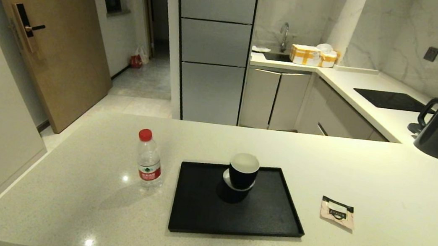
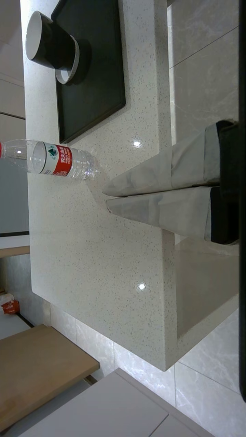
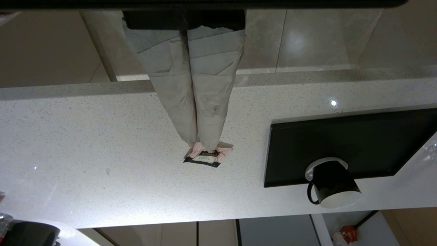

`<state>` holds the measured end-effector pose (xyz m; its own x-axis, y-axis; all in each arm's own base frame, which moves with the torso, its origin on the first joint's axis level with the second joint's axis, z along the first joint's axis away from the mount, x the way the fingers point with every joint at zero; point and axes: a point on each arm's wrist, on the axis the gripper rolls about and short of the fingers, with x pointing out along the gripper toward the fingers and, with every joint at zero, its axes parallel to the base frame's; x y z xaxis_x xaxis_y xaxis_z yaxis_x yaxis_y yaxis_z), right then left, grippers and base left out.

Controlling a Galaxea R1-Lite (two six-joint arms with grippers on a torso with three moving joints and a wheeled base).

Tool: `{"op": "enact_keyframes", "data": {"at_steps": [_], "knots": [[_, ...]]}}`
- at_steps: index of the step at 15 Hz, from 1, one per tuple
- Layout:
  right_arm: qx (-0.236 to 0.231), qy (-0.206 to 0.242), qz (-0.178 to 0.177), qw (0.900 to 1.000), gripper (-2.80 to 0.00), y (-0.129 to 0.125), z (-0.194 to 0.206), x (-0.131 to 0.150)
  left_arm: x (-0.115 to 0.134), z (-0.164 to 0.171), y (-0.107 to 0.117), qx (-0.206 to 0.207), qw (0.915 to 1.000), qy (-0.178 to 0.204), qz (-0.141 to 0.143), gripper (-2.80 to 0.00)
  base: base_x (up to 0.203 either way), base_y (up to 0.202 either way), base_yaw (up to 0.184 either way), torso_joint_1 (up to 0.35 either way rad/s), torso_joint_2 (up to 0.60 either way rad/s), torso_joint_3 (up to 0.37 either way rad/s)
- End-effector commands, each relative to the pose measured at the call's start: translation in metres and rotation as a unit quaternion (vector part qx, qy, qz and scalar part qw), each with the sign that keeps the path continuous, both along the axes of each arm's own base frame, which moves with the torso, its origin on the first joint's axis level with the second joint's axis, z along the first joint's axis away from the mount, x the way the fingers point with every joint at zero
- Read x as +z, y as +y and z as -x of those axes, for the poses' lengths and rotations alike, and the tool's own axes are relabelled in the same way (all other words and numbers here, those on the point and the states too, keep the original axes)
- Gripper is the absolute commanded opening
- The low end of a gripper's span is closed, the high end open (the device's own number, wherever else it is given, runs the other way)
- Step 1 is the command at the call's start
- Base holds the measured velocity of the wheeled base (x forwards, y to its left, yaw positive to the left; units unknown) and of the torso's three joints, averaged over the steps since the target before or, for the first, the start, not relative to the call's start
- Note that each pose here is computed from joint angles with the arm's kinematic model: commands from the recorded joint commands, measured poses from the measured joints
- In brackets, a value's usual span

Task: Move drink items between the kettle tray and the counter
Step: Pick up the bottled water

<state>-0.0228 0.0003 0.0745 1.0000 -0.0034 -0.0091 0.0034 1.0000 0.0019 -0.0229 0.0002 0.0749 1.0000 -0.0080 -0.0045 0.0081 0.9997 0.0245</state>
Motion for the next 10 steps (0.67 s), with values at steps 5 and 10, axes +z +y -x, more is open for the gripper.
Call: {"op": "enact_keyframes", "data": {"at_steps": [5, 10], "knots": [[0.001, 0.001, 0.000, 1.000, -2.80, 0.0000, -0.0001, -0.0004, 0.0001, 0.0000, -0.0002, -0.004, 0.9998, 0.001, -0.020, -2.80, 0.000, 0.000, 0.000, 0.000, 0.00, 0.000], [0.001, 0.001, 0.000, 1.000, -2.80, 0.0000, -0.0001, -0.0004, 0.0012, 0.0000, -0.0003, -0.007, 0.9987, 0.011, -0.049, -2.80, 0.000, 0.000, 0.000, 0.000, 0.00, 0.000]]}}
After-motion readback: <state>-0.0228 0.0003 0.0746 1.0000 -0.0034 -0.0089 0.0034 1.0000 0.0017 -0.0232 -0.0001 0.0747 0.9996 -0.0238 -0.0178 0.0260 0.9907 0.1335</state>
